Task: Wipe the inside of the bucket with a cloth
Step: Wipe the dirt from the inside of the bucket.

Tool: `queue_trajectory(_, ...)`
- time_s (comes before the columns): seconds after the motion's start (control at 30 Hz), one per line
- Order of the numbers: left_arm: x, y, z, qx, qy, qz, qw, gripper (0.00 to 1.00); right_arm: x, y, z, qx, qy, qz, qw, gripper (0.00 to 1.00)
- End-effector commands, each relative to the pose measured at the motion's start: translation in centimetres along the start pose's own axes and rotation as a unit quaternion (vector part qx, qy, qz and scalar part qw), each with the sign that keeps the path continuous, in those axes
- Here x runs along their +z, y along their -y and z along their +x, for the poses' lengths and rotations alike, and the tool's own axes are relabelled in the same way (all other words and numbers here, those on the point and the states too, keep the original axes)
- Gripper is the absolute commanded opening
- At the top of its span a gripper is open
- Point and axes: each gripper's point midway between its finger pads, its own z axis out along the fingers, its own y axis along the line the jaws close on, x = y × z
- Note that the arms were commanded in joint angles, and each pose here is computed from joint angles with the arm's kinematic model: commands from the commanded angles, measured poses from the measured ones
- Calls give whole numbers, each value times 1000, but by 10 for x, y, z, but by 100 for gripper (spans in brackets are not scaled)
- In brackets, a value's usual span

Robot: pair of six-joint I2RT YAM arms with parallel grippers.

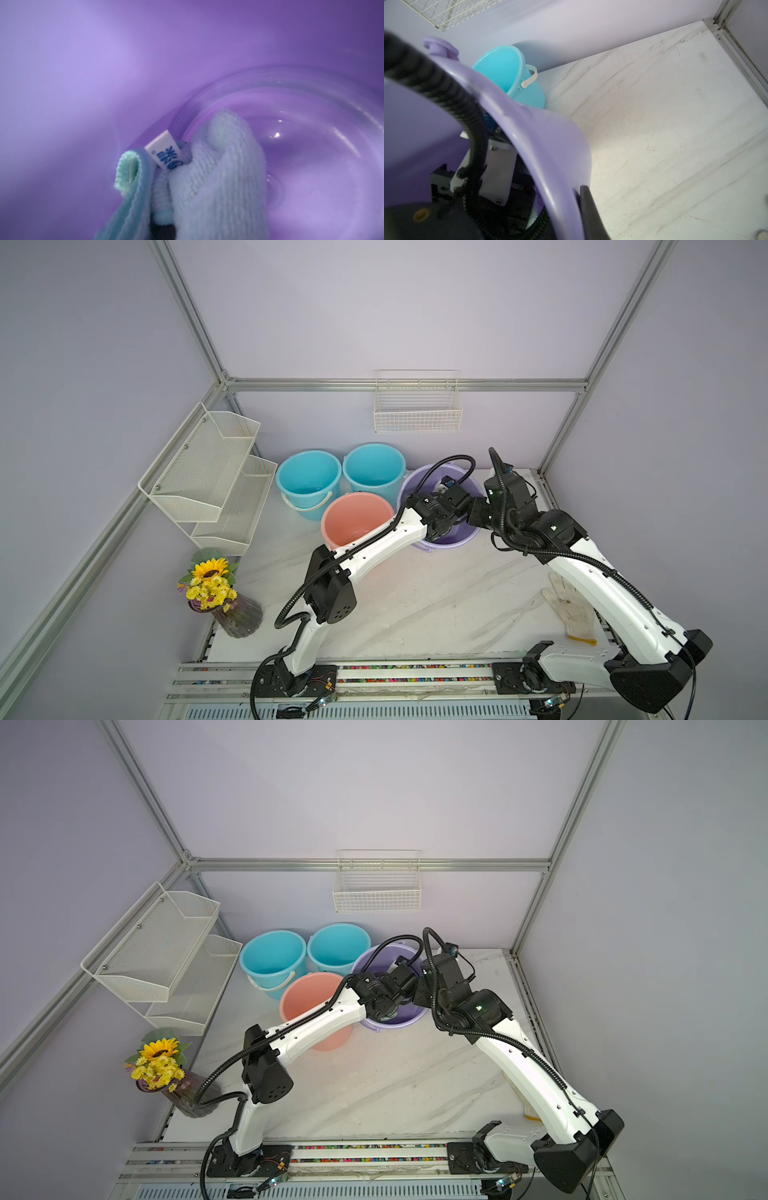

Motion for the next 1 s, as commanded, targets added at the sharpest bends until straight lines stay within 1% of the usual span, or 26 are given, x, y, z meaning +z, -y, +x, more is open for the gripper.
queue_trajectory(0.0,-11,-1,-42,-89,76,42,992,0,-13,-20,9,25,-21,-66,997,0)
queue_trajectory(0.07,-16,10,-50,-106,93,87,986,0,-13,-21,10,28,-23,-70,997,0)
queue_trajectory(0.17,-27,28,-59,-125,117,156,973,0,-14,-22,11,30,-23,-75,996,0)
queue_trajectory(0.27,-42,46,-67,-135,143,229,953,0,-14,-23,9,32,-19,-78,996,0)
queue_trajectory(0.33,-52,60,-68,-132,148,281,939,0,-15,-23,7,30,-15,-76,997,0)
queue_trajectory(0.47,-71,87,-59,-112,135,374,911,0,-15,-21,3,27,-9,-67,997,0)
queue_trajectory(0.53,-88,107,-48,-81,123,443,884,0,-16,-19,0,22,-4,-61,998,0)
queue_trajectory(0.6,-100,120,-35,-62,102,491,863,0,-17,-17,-3,18,2,-55,998,0)
queue_trajectory(0.63,-104,124,-27,-51,86,506,857,0,-18,-16,-5,15,6,-51,999,0)
queue_trajectory(0.7,-105,127,-11,-35,55,515,854,0,-18,-14,-8,9,11,-42,999,0)
queue_trajectory(0.77,-103,125,7,-11,23,508,861,0,-18,-13,-10,2,12,-35,999,0)
queue_trajectory(0.8,-100,125,18,11,7,503,864,0,-18,-12,-12,0,14,-31,999,0)
queue_trajectory(0.87,-94,118,38,52,-27,478,877,0,-18,-11,-13,-5,15,-25,1000,0)
queue_trajectory(0.97,-81,102,67,118,-80,418,897,0,-17,-10,-15,-13,17,-16,1000,0)
